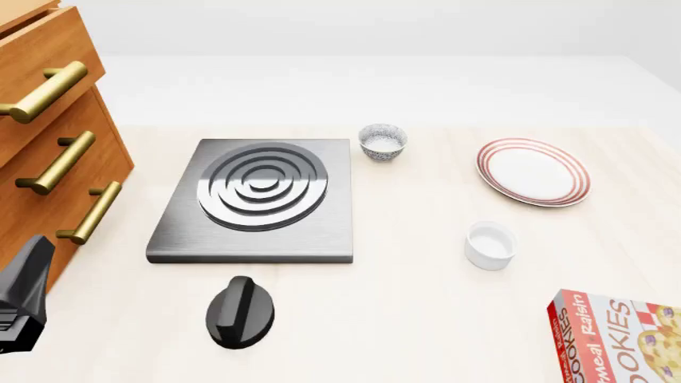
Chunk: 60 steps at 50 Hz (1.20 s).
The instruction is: Pick the akita bowl next to the cookies box and place it on the plate.
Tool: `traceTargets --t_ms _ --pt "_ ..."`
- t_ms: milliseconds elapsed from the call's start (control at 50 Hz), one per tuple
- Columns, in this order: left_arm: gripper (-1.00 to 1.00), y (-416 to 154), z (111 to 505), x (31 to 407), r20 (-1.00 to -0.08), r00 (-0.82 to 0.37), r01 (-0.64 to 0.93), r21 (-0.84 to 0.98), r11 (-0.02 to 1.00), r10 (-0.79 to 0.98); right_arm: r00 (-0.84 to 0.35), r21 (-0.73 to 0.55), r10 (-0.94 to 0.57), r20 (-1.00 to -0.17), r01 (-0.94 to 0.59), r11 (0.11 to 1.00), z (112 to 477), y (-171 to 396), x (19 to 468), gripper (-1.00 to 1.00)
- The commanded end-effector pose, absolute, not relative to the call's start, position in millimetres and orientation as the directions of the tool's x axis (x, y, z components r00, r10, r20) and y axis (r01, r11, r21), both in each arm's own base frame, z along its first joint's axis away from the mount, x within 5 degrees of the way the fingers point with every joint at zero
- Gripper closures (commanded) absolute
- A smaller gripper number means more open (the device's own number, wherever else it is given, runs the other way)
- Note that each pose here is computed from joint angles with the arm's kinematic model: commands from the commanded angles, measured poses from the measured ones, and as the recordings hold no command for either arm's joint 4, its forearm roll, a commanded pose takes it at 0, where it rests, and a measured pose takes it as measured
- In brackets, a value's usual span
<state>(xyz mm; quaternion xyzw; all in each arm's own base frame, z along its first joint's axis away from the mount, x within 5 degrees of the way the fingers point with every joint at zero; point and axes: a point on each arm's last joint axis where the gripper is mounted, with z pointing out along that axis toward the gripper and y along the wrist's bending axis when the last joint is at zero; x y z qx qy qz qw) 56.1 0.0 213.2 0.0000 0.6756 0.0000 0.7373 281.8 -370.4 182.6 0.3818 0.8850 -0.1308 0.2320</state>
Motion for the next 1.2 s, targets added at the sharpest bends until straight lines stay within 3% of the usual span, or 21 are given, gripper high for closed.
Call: traceTargets --t_ms 20,880,900,1200 --pt "-1.0 0 213 56 -0.996 0.087 0.0 0.0 1.0 0.0 -0.611 -0.055 0.618 -0.495 0.732 0.679 167 -370 282 -1.0" --pt "-1.0 0 213 56 -0.996 0.087 0.0 0.0 1.0 0.0 -0.632 -0.054 0.63 -0.452 0.724 0.687 129 -370 282 -1.0" --pt "-1.0 0 213 56 -0.996 0.087 0.0 0.0 1.0 0.0 -0.633 -0.054 0.627 -0.454 0.722 0.689 131 -369 284 1.0" --pt "-1.0 0 213 56 -0.996 0.087 0.0 0.0 1.0 0.0 -0.62 -0.05 0.628 -0.471 0.729 0.682 155 -365 282 1.0"
